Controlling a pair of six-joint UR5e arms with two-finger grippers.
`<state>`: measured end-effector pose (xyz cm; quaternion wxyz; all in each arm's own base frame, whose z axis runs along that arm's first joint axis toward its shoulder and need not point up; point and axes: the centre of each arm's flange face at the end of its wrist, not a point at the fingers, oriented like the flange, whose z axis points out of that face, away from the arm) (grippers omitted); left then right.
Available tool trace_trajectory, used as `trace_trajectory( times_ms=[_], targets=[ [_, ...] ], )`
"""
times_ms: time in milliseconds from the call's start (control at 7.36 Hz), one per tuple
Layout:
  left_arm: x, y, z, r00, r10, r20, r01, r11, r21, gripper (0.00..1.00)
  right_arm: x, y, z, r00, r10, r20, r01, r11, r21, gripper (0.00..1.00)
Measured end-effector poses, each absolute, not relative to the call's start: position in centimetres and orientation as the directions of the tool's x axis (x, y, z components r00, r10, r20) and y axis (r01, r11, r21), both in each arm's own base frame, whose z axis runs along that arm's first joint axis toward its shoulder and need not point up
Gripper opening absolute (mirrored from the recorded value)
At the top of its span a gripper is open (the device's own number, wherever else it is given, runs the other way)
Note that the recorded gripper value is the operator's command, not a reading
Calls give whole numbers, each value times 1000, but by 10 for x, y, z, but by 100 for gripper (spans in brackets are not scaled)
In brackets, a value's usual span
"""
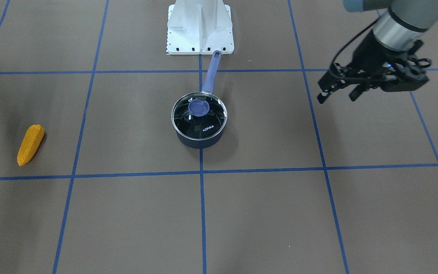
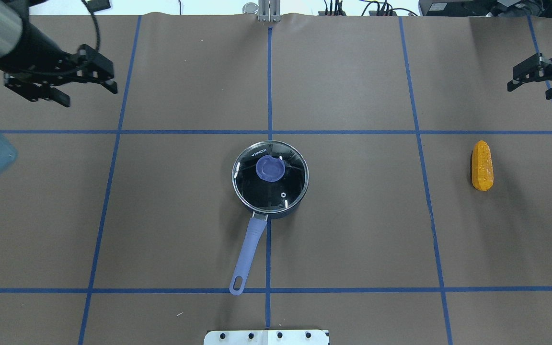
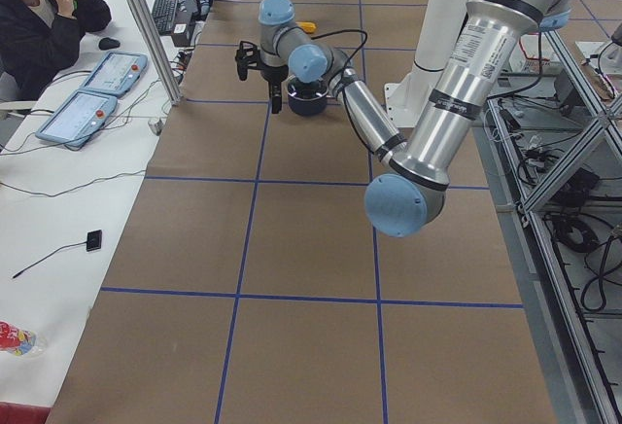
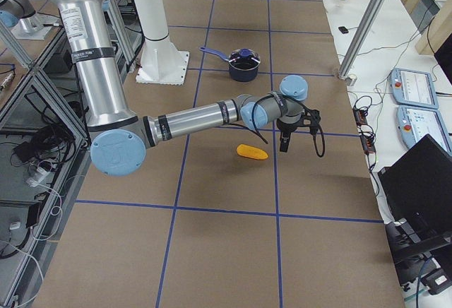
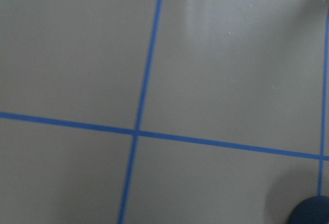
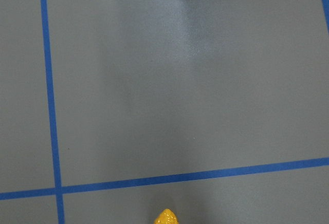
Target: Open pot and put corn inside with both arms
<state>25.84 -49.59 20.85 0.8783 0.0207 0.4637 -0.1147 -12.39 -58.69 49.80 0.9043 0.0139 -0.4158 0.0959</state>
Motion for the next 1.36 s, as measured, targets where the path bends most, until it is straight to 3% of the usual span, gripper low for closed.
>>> trace_trajectory(
  times_ms=[407, 1358],
  targets=[
    [350, -456, 143, 541, -232, -808, 244, 963, -114, 98, -178, -574, 509, 696, 135, 705, -145, 988, -46, 100],
    [464, -448, 76, 577, -278, -768, 281, 950, -133, 98, -238, -532, 547, 741, 60, 669, -49, 998, -35, 100]
  ],
)
